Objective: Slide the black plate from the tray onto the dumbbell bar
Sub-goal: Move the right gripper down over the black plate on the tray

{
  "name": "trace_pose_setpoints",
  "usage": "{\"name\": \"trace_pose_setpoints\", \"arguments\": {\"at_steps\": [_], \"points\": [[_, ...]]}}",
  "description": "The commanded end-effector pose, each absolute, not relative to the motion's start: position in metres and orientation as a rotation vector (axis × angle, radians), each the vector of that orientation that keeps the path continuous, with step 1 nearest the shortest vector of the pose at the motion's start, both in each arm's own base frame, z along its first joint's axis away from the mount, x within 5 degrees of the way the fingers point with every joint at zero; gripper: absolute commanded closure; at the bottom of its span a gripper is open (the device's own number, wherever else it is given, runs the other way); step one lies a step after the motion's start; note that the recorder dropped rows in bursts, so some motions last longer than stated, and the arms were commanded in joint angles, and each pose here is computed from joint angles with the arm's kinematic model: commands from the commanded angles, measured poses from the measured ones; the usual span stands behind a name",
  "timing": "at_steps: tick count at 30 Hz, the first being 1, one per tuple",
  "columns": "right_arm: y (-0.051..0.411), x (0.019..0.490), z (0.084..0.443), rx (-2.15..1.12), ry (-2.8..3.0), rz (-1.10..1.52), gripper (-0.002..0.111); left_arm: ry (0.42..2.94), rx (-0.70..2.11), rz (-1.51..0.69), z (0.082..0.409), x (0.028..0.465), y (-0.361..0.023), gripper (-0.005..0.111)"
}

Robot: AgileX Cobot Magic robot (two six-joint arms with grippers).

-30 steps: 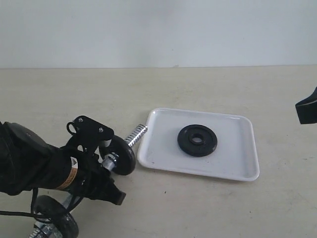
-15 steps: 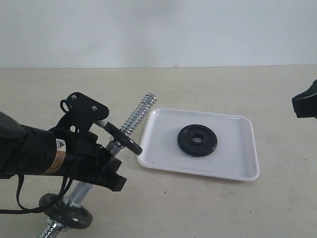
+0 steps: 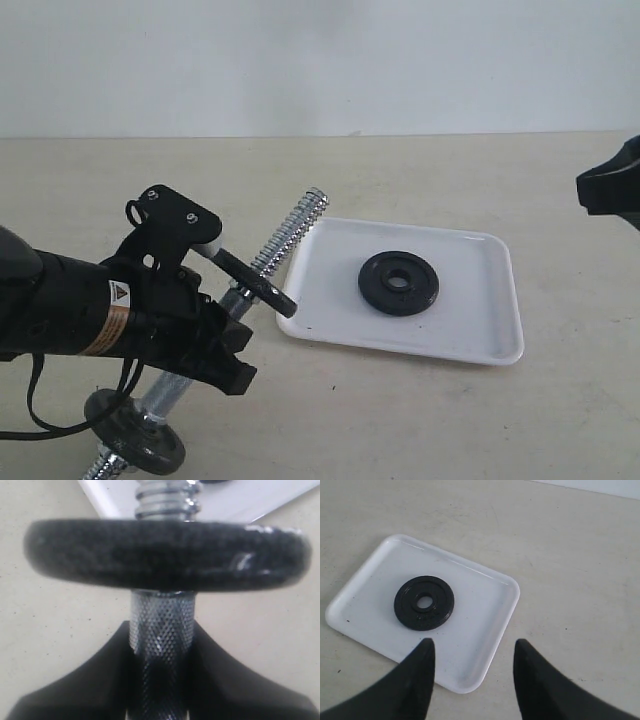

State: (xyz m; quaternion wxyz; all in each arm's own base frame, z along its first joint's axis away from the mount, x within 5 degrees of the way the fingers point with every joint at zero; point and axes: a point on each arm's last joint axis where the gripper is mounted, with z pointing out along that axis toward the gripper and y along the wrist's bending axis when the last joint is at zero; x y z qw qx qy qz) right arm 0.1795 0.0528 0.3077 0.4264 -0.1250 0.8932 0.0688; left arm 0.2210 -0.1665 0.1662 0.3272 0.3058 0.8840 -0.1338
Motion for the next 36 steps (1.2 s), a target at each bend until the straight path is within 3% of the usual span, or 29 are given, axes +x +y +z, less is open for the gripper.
{"name": "trace_pose_setpoints", "arguments": {"at_steps": [1,2,3,5,6,9,15,27,36], "points": [[0.056,0.188,0.303,-0.408,2.220,0.139,0.053,2.249,0.742,-0.376,0.188,0.225,-0.168,0.102],[0.059,0.193,0.297,-0.379,2.249,0.169,0.033,2.250,0.743,-0.379,0.188,0.225,-0.168,0.102],[0.061,0.197,0.293,-0.357,2.275,0.198,0.021,2.250,0.744,-0.381,0.188,0.224,-0.168,0.102],[0.065,0.204,0.283,-0.336,2.326,0.225,0.005,2.250,0.746,-0.384,0.188,0.224,-0.168,0.102],[0.066,0.208,0.277,-0.339,2.354,0.222,0.004,2.251,0.743,-0.384,0.188,0.224,-0.168,0.102],[0.070,0.222,0.263,-0.346,2.422,0.214,0.011,2.255,0.735,-0.388,0.188,0.224,-0.168,0.102],[0.078,0.246,0.264,-0.421,2.507,0.205,0.040,2.255,0.740,-0.396,0.188,0.224,-0.169,0.102],[0.094,0.283,0.286,-0.576,2.679,0.224,0.041,2.257,0.745,-0.406,0.188,0.223,-0.169,0.102],[0.115,0.324,0.241,-0.666,2.783,0.234,0.041,2.258,0.748,-0.413,0.188,0.223,-0.170,0.102]]}}
